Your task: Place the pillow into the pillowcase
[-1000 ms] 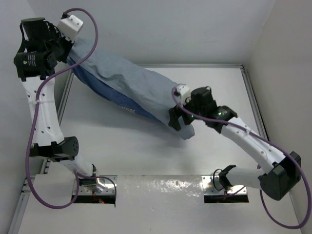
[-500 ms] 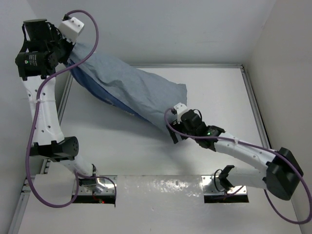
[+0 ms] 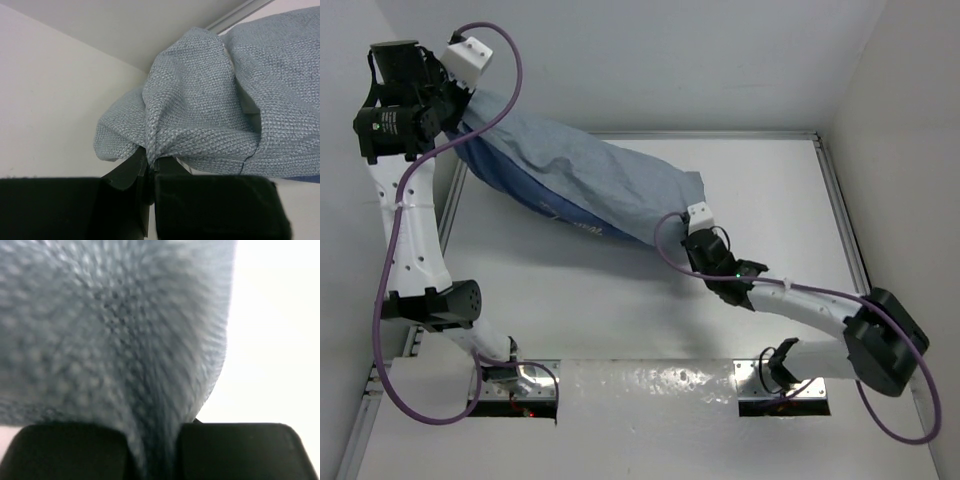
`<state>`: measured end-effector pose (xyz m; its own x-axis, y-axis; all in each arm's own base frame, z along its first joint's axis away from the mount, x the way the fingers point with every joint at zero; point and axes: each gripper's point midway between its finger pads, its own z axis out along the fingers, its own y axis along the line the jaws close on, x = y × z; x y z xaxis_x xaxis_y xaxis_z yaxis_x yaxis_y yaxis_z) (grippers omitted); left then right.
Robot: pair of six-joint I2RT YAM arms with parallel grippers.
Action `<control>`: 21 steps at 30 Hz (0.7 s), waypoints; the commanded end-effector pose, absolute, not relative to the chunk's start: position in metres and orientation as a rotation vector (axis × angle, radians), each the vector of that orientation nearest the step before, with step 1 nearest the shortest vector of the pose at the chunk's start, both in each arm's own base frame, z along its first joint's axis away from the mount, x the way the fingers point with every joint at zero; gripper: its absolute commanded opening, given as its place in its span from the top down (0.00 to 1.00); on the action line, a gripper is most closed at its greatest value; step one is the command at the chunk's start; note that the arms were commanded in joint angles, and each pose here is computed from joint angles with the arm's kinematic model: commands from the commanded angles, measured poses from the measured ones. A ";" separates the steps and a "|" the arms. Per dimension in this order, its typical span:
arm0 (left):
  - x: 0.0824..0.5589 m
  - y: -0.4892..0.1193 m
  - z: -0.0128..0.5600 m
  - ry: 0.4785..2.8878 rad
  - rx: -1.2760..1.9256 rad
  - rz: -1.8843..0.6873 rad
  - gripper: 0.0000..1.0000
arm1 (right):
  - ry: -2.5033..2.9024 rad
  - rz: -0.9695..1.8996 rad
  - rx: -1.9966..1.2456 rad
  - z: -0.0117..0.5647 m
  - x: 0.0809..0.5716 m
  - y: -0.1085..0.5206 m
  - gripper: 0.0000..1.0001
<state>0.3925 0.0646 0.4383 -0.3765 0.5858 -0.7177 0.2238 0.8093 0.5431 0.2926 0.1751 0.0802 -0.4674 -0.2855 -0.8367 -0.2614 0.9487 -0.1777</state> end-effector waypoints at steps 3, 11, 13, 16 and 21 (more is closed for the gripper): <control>0.386 0.086 0.496 1.794 0.464 0.610 1.00 | 1.755 -0.045 -0.170 0.247 0.312 0.155 1.00; 0.363 0.043 0.556 1.579 0.508 0.426 1.00 | 1.432 0.089 -0.211 0.440 0.280 0.136 1.00; 0.359 0.040 0.551 1.597 0.522 0.407 1.00 | 1.400 0.177 -0.236 0.455 0.269 0.142 1.00; 0.357 0.052 0.535 1.675 0.488 0.452 1.00 | 1.411 0.269 -0.219 0.467 0.259 0.145 1.00; 0.366 0.072 0.489 1.843 0.437 0.486 1.00 | 1.527 0.232 -0.200 0.453 0.259 0.139 1.00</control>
